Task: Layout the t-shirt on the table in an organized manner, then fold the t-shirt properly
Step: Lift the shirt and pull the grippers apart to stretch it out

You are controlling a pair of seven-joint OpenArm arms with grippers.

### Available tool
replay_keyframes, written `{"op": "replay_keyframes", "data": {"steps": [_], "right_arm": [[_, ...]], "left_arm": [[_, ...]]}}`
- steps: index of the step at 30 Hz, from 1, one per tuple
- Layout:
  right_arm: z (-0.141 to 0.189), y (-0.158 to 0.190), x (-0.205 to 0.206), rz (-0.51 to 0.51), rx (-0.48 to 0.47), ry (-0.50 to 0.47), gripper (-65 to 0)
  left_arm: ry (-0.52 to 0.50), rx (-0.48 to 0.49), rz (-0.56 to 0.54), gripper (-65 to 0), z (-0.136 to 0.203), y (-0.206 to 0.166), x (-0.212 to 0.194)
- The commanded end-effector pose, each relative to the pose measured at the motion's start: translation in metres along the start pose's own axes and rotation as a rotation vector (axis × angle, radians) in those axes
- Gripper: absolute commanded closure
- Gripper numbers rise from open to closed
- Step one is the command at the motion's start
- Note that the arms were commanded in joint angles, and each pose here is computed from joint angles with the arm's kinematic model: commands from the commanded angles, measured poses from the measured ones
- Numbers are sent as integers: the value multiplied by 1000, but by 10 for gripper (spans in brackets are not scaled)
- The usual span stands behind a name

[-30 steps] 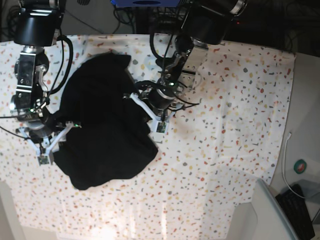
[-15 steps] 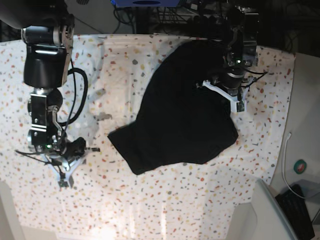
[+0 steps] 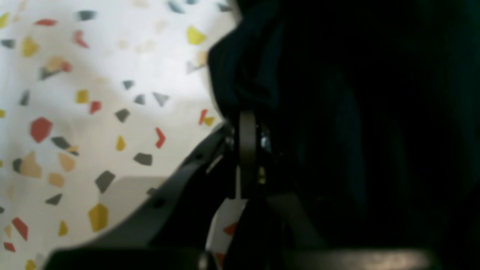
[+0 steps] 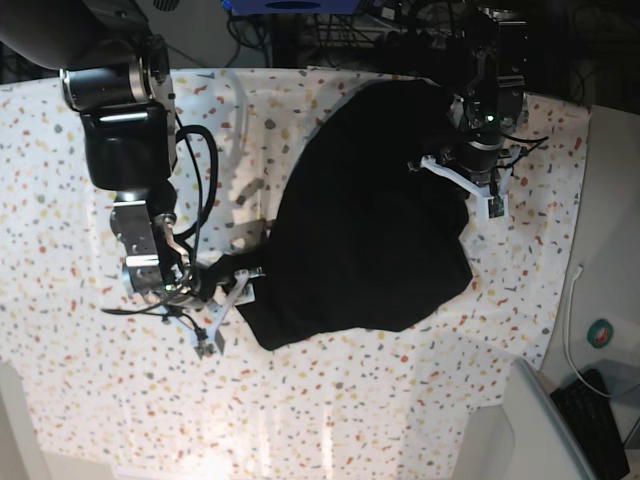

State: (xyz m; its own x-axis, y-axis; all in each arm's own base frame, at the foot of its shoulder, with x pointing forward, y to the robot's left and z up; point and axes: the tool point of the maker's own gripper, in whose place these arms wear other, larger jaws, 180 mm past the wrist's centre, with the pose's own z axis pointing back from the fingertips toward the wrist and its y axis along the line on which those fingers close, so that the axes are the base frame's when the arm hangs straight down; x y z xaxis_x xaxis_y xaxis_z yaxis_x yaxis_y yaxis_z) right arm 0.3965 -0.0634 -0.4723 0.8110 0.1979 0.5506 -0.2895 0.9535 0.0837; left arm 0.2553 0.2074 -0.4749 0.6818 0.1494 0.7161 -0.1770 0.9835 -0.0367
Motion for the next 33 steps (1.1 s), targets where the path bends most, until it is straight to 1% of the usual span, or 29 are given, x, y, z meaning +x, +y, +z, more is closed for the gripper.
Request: {"op": "replay_keyframes", "data": {"steps": [1, 2, 4, 5, 6, 7, 8, 9, 10, 11, 14, 17, 20, 24, 26, 29, 33], "right_arm": [[2, 1, 20, 0, 6, -44, -431], [-1, 0, 13, -5, 7, -24, -431], [-5, 1, 7, -11, 11, -19, -431], [-5, 1, 5, -11, 13, -17, -419], [-6, 2, 0, -11, 15, -10, -377], [-6, 3, -5, -14, 17, -6, -303], [-6, 4, -7, -14, 17, -8, -203], [-5, 3, -7, -14, 14, -13, -86], [-3, 3, -6, -16, 13, -23, 0], [0, 1, -7, -24, 8, -35, 0], [28, -41, 1, -123, -77, -134, 0], [65, -77, 7, -182, -167, -188, 0], [97, -110, 5, -177, -254, -201, 0], [118, -135, -4, -151, -320, -172, 0], [130, -147, -6, -136, -355, -178, 0], [156, -163, 6, -148, -410, -248, 0], [182, -176, 30, -128, -462, -325, 0]], "left_arm": [[-38, -6, -5, 0, 2, 0, 11], [-40, -5, -6, 0, 2, 0, 11], [-44, -6, -7, 0, 4, 0, 13], [-49, -7, -8, 0, 4, 0, 14], [-50, -7, -8, 0, 4, -1, 15], [-52, -7, -8, 0, 5, -1, 15], [-52, -7, -8, 0, 5, -1, 15], [-52, -7, -9, 0, 5, 0, 15], [-52, -7, -9, 0, 5, 0, 15], [-54, -5, -14, 0, 5, 1, 17], [-57, 1, -26, 0, 5, 6, 18], [-65, 3, -32, 0, 6, 8, 22], [-102, -2, -40, 0, 9, 7, 37], [-152, -21, -46, 0, 13, -3, 56], [-188, -27, -46, 0, 14, -6, 72], [-209, -28, -45, 0, 14, -7, 95], [-232, -43, -44, 0, 13, -17, 139]]}}
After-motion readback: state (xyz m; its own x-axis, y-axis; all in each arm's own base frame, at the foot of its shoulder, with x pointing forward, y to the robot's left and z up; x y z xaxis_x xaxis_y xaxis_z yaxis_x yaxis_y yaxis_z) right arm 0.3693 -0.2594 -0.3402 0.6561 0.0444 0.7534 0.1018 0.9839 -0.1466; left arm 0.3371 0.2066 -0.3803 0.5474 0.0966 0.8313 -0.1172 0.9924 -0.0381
